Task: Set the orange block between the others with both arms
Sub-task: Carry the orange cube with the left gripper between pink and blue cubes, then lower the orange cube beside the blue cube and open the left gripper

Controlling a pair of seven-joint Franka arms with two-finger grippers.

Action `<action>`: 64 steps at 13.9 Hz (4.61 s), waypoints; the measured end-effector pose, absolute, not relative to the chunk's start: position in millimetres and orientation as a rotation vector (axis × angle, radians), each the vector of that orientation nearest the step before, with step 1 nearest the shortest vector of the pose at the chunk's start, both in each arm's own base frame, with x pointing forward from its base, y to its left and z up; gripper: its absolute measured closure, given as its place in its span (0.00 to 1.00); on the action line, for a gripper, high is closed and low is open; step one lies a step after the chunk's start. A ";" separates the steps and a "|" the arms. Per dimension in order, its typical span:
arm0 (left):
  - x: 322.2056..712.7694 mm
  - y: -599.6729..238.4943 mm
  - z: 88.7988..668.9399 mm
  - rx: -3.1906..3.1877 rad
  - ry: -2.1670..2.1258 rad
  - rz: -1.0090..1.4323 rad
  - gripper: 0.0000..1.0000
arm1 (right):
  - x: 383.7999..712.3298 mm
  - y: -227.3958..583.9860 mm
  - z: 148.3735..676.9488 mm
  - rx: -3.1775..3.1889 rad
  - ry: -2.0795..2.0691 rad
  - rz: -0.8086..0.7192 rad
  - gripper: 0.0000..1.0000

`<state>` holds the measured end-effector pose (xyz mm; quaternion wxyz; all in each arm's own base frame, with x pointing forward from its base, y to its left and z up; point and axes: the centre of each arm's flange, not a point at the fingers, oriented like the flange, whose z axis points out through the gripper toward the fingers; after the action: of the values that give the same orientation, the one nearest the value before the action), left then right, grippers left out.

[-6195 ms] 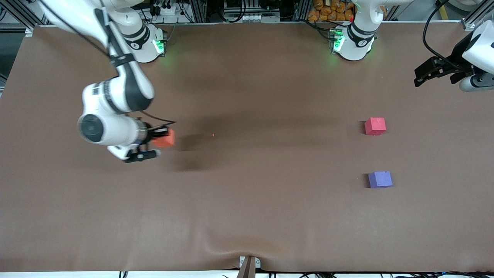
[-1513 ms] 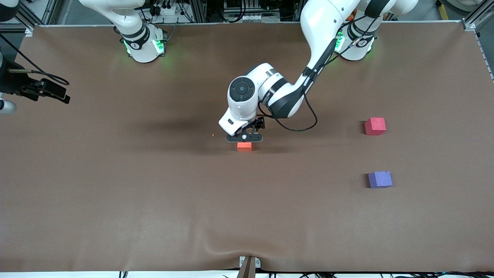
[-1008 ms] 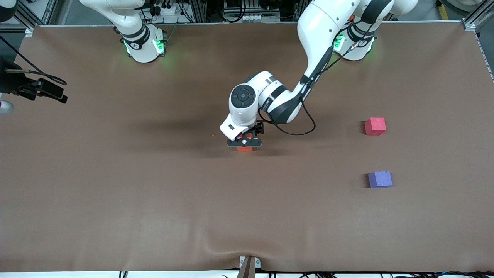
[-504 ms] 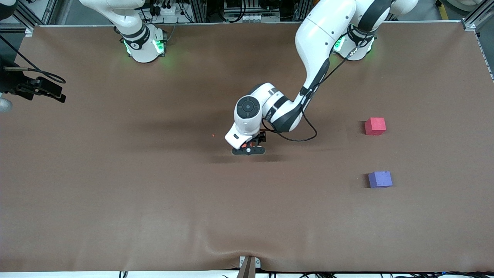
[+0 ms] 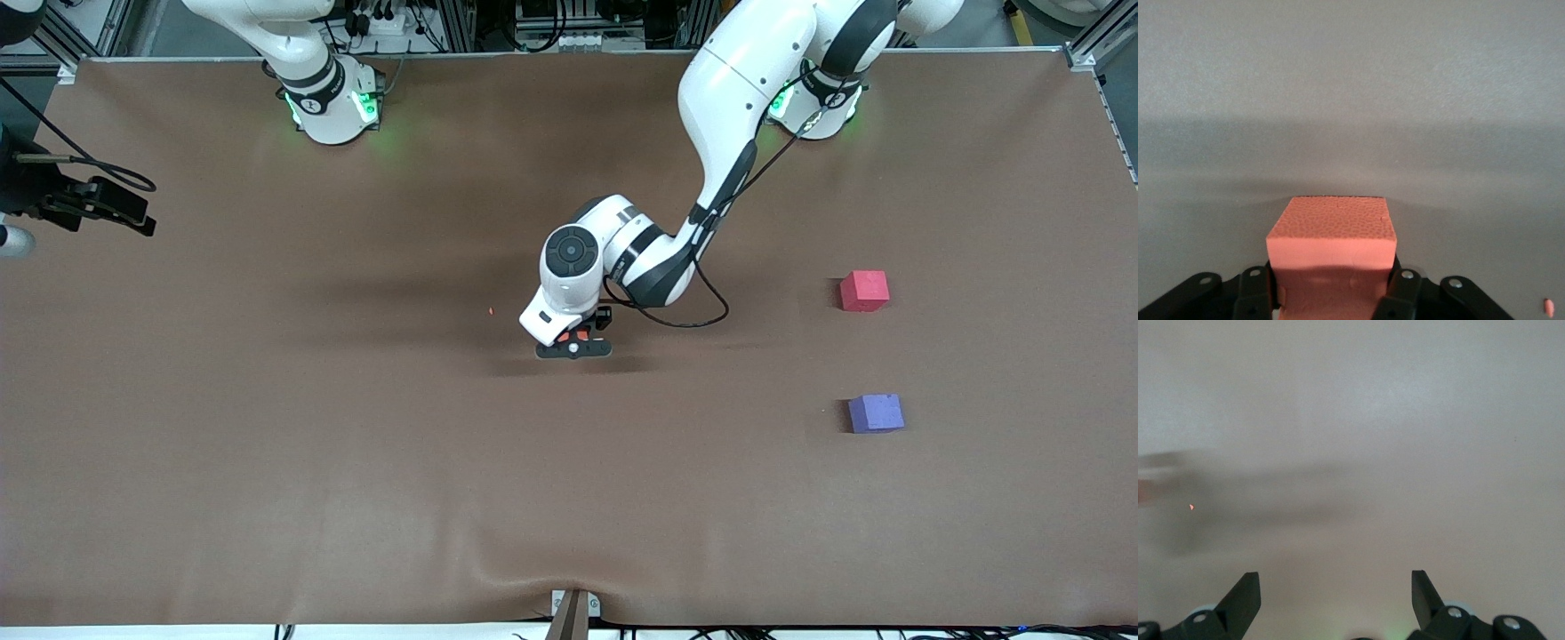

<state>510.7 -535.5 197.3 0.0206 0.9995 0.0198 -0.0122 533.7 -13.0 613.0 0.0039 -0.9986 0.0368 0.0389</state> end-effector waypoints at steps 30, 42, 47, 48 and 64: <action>593.3 11.3 242.9 3.126 -0.100 -0.081 0.45 | 531.3 -8.9 606.6 -3.129 0.103 0.170 0.00; 592.7 9.5 206.9 3.121 -0.102 -0.060 0.45 | 531.6 -8.9 606.0 -3.129 0.103 0.171 0.00; 585.9 9.3 199.1 3.119 -0.102 -0.091 0.45 | 531.7 -8.9 605.8 -3.129 0.103 0.172 0.00; 584.7 9.4 197.9 3.119 -0.102 -0.096 0.45 | 531.8 -8.9 605.3 -3.129 0.103 0.174 0.00; 583.4 10.8 196.6 3.119 -0.098 -0.100 0.41 | 532.7 -8.9 603.2 -3.129 0.103 0.180 0.00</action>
<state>583.4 10.8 196.6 0.0096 0.9989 -0.0313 -0.0321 532.7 -8.9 603.2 0.0030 -0.9978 0.0329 0.0574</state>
